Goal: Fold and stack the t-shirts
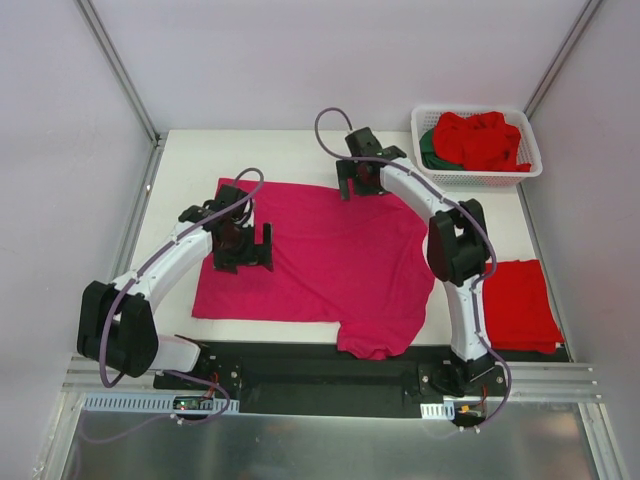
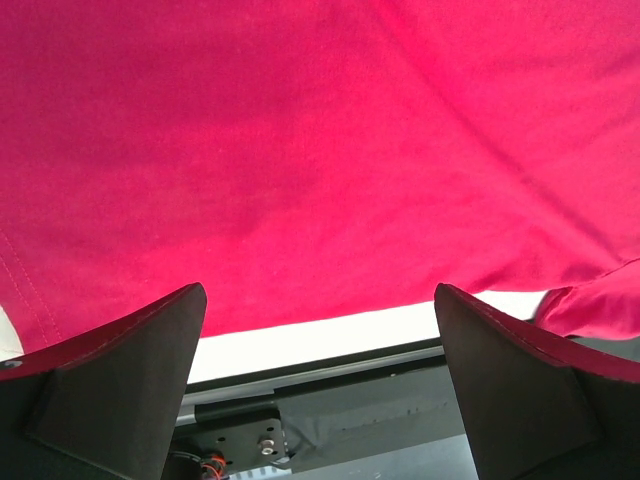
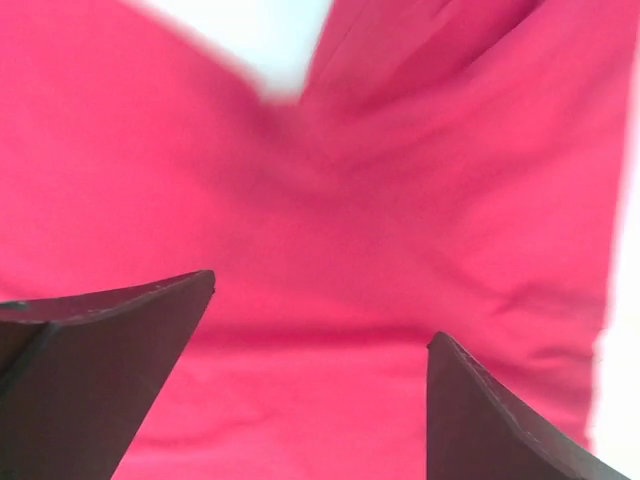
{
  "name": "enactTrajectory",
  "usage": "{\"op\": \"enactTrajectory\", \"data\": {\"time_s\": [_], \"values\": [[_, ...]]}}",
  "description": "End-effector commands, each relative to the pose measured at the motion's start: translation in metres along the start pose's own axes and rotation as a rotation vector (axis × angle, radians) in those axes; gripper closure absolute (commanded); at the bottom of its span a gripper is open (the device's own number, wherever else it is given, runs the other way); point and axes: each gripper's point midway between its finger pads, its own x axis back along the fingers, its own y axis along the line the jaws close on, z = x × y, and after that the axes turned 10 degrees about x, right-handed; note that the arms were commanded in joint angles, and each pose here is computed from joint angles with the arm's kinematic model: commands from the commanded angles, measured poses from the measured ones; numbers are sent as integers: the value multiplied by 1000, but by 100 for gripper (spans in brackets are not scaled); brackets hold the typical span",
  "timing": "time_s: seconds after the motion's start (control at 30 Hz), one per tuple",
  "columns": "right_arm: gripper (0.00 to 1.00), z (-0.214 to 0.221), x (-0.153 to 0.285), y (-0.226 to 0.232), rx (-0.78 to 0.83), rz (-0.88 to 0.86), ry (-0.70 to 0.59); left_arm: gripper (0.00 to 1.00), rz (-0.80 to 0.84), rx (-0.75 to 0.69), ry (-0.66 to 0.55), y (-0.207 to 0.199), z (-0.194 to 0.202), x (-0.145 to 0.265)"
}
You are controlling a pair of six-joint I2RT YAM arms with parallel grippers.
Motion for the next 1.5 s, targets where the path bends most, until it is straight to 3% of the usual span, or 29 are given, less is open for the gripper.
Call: {"op": "enactTrajectory", "data": {"time_s": [0.0, 0.37, 0.83, 1.17, 1.47], "values": [[3, -61, 36, -33, -56, 15, -171, 1, -17, 17, -4, 5, 8, 3], [2, -44, -23, -70, -147, 103, -140, 1, -16, 2, -20, 6, 7, 6], [2, -29, -81, -57, -247, -63, -29, 1, -2, 1, -33, 3, 5, 10], [4, -52, -91, -58, -305, -196, -79, 1, 4, 0, -42, 1, 3, 12], [4, -76, -93, -82, -312, -133, -160, 1, 9, 3, -52, 3, 6, 15]]}}
